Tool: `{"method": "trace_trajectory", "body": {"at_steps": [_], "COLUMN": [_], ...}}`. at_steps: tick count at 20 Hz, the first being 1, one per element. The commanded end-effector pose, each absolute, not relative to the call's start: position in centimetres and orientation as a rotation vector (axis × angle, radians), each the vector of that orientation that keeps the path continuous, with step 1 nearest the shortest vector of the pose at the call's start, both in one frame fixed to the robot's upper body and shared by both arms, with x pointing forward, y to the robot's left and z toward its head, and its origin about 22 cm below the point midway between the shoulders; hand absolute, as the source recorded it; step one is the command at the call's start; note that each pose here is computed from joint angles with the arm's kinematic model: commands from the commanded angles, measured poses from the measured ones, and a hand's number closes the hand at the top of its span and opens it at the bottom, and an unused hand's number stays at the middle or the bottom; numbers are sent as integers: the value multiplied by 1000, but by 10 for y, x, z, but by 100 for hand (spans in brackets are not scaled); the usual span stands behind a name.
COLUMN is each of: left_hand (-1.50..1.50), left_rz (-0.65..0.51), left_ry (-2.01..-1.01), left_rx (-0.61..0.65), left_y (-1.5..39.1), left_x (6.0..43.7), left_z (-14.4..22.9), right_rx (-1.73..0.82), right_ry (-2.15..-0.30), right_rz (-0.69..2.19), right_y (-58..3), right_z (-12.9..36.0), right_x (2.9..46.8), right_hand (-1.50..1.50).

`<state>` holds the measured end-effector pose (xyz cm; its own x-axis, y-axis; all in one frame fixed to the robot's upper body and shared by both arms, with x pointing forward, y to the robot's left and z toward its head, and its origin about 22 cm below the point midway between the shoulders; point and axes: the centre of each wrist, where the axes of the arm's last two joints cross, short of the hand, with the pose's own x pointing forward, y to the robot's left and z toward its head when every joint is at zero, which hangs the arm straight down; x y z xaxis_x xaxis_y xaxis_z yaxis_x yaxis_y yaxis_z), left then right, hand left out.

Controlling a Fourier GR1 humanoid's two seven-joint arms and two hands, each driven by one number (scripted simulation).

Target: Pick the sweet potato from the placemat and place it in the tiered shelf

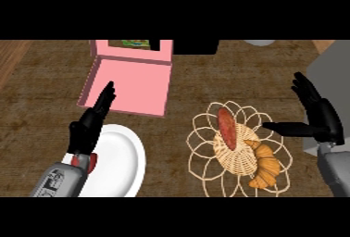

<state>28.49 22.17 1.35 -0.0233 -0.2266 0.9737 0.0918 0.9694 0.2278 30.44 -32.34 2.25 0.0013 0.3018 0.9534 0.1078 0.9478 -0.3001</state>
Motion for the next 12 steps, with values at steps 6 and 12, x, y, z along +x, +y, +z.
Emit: {"method": "trace_trajectory", "body": {"at_steps": [6, 12], "left_hand": [0, 0], "left_rz": [-238, -280], "left_ry": [-1589, -1583], "left_rx": [114, 101], "left_y": [235, 213], "left_x": [282, 285], "left_z": [21, 19], "right_rx": [-388, -499], "right_ry": [-1362, -1163], "right_rz": [563, 860], "right_y": [-293, -255], "right_z": [101, 138], "right_x": [317, 323], "right_hand": [-150, -150]}}
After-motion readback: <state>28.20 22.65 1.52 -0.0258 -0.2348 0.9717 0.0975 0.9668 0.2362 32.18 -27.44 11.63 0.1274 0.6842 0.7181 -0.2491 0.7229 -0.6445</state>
